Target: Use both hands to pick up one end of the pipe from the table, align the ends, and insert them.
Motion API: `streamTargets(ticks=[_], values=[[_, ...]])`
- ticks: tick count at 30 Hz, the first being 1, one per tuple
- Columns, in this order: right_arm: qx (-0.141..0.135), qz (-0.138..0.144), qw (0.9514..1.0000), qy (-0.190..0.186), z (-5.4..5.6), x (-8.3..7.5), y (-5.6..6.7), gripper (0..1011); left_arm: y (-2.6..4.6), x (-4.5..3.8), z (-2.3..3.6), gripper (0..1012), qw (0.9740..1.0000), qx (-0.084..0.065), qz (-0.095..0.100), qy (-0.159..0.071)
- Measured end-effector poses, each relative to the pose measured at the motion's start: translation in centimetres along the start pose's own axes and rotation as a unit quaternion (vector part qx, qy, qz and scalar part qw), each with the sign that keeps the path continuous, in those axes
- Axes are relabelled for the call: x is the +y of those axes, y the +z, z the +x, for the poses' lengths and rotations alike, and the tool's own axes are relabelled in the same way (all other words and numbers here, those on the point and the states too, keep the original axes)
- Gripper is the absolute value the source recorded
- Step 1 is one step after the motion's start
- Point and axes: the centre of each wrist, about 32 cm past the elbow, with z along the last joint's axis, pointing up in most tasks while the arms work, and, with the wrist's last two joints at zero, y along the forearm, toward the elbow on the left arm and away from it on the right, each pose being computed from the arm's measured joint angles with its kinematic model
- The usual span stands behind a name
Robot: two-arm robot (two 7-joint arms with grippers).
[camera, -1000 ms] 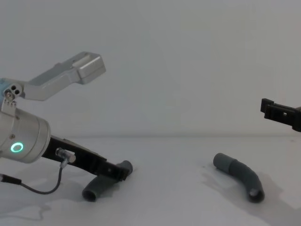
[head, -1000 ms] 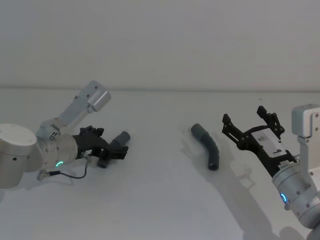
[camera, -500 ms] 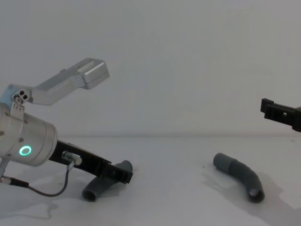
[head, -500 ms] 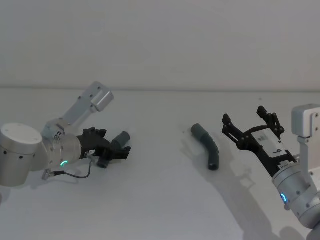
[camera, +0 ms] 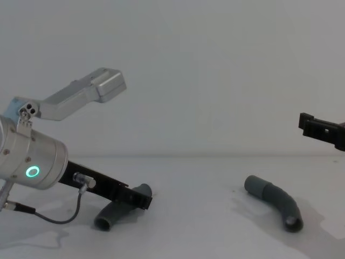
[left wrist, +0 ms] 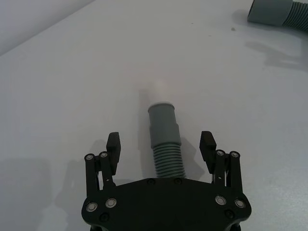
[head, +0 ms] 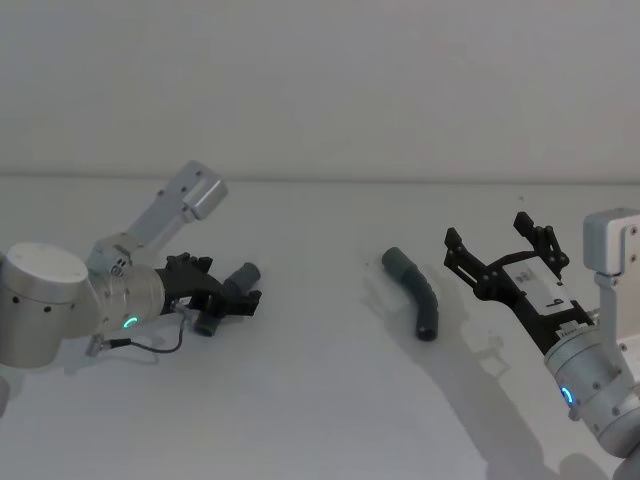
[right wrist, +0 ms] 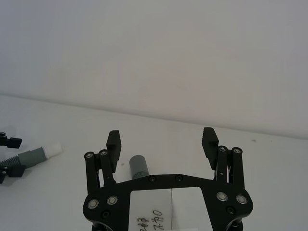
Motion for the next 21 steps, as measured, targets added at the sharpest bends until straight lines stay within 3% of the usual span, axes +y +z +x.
streamTargets(ticks=[21], values=[[0.000,0.000,1.0000,0.000,0.00,0.00,0.00,1001,0.12,-0.28,0.27,1001,0.9999,0.010,0.008,0.003]])
